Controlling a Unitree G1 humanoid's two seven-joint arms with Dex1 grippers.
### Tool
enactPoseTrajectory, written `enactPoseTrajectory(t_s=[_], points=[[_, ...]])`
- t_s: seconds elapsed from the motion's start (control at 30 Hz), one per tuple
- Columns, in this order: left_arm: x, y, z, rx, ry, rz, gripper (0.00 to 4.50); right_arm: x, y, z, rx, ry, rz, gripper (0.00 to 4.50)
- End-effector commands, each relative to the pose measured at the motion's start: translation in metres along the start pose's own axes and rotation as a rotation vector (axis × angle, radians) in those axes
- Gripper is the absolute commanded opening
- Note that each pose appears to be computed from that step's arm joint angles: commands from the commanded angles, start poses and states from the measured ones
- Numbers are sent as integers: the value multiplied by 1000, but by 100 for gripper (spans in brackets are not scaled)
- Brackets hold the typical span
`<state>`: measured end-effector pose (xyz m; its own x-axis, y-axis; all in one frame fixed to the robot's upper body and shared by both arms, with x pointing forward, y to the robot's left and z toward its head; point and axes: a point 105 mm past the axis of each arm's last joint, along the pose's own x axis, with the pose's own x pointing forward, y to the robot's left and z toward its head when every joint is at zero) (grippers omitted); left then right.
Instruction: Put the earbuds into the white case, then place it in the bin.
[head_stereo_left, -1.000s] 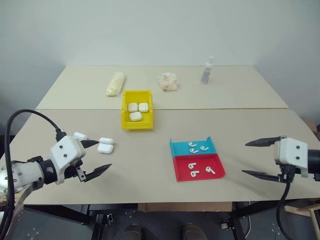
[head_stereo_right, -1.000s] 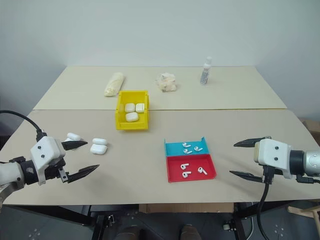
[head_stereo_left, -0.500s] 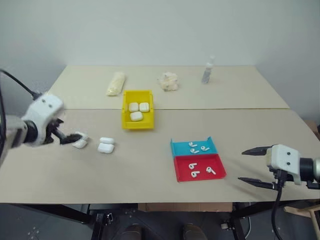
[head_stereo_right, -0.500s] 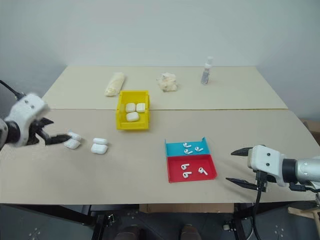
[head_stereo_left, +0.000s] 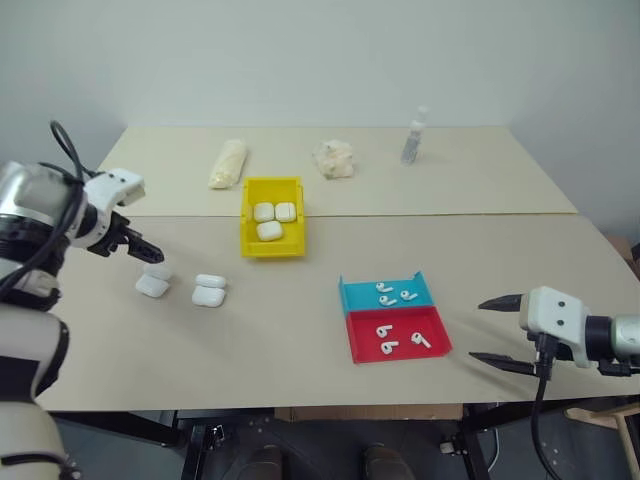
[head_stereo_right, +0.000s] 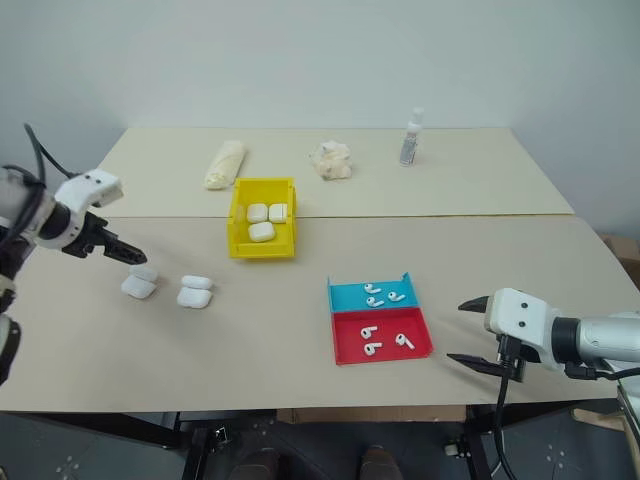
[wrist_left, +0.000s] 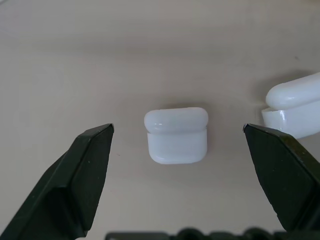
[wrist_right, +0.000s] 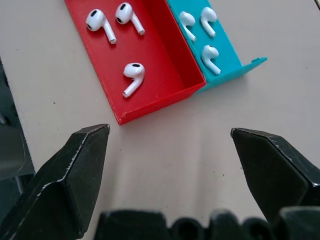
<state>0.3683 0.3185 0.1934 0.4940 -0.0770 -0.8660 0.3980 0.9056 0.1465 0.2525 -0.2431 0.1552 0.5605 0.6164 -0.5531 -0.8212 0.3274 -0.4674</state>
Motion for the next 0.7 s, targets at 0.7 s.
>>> enactPoseTrajectory(t_s=[0.7], points=[[35,-1,-8,-34,78,45,450,-5,2,3,-7,27,-40,449]])
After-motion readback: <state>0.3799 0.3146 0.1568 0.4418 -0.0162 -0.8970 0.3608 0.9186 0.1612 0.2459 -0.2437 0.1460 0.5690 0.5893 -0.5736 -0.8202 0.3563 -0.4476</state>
